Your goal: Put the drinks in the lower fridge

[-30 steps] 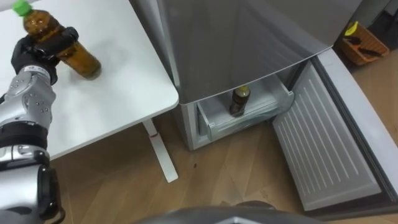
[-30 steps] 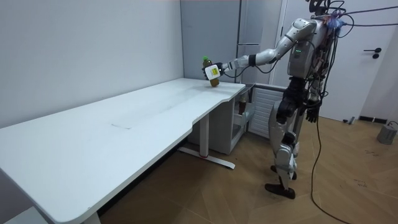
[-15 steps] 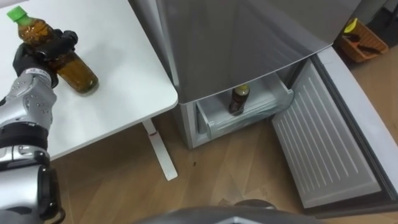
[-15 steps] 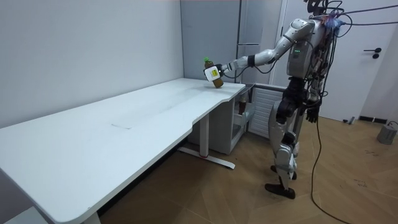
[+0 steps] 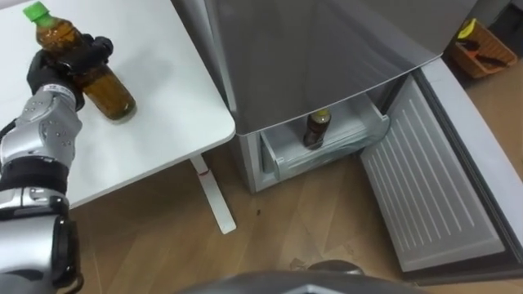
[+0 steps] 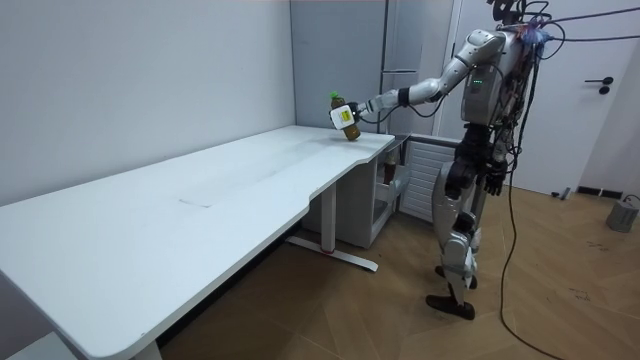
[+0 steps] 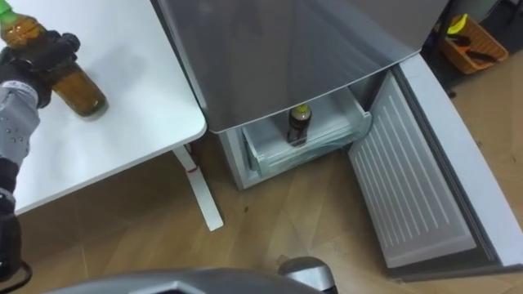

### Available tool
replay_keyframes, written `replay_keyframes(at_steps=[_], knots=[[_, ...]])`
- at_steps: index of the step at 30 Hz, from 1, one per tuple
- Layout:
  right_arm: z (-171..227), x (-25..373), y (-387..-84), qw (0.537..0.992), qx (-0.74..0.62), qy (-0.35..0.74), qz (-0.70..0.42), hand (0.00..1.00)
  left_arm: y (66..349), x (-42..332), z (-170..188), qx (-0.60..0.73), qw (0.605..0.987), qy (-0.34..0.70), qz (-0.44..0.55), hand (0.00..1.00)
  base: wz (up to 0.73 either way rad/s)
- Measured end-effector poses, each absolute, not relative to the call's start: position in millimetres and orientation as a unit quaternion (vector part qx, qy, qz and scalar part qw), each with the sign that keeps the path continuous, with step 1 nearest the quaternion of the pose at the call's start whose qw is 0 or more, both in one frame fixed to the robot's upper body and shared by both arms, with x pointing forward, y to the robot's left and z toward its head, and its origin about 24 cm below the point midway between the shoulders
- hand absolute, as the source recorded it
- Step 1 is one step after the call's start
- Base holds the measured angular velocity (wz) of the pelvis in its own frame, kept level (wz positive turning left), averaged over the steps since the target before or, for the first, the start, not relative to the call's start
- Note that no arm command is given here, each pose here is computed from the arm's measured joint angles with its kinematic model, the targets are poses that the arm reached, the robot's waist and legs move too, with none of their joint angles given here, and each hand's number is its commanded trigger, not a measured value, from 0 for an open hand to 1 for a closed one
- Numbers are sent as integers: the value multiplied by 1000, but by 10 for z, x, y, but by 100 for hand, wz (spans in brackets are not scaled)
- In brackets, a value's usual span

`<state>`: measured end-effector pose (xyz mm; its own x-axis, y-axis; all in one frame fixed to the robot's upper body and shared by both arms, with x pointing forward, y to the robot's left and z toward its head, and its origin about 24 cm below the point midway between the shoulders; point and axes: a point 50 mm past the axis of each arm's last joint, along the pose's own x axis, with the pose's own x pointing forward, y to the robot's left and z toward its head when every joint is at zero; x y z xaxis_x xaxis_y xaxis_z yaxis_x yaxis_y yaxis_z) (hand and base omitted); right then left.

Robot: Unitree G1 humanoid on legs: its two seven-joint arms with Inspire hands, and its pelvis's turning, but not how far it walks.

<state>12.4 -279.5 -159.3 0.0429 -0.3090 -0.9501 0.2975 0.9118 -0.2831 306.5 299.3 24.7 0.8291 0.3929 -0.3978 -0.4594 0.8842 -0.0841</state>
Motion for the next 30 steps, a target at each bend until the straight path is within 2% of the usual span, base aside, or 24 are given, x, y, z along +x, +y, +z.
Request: replay_keyframes(at_steps=[7, 14, 22, 30], knots=[[-1591, 268, -2778, 738, -9, 644, -198, 0, 2701, 3044, 423, -78, 975, 125, 165, 100, 7], [-1597, 557, -2640, 781, 23, 598, -176, 0, 2433, 2902, 447, -106, 982, 93, 122, 100, 12], [-1638, 627, -2439, 792, 19, 596, -134, 0, 2207, 2719, 548, -117, 988, 53, 83, 100, 15], [-1639, 702, -2386, 800, 16, 589, -118, 0, 2068, 2598, 582, -134, 989, 34, 49, 100, 10]])
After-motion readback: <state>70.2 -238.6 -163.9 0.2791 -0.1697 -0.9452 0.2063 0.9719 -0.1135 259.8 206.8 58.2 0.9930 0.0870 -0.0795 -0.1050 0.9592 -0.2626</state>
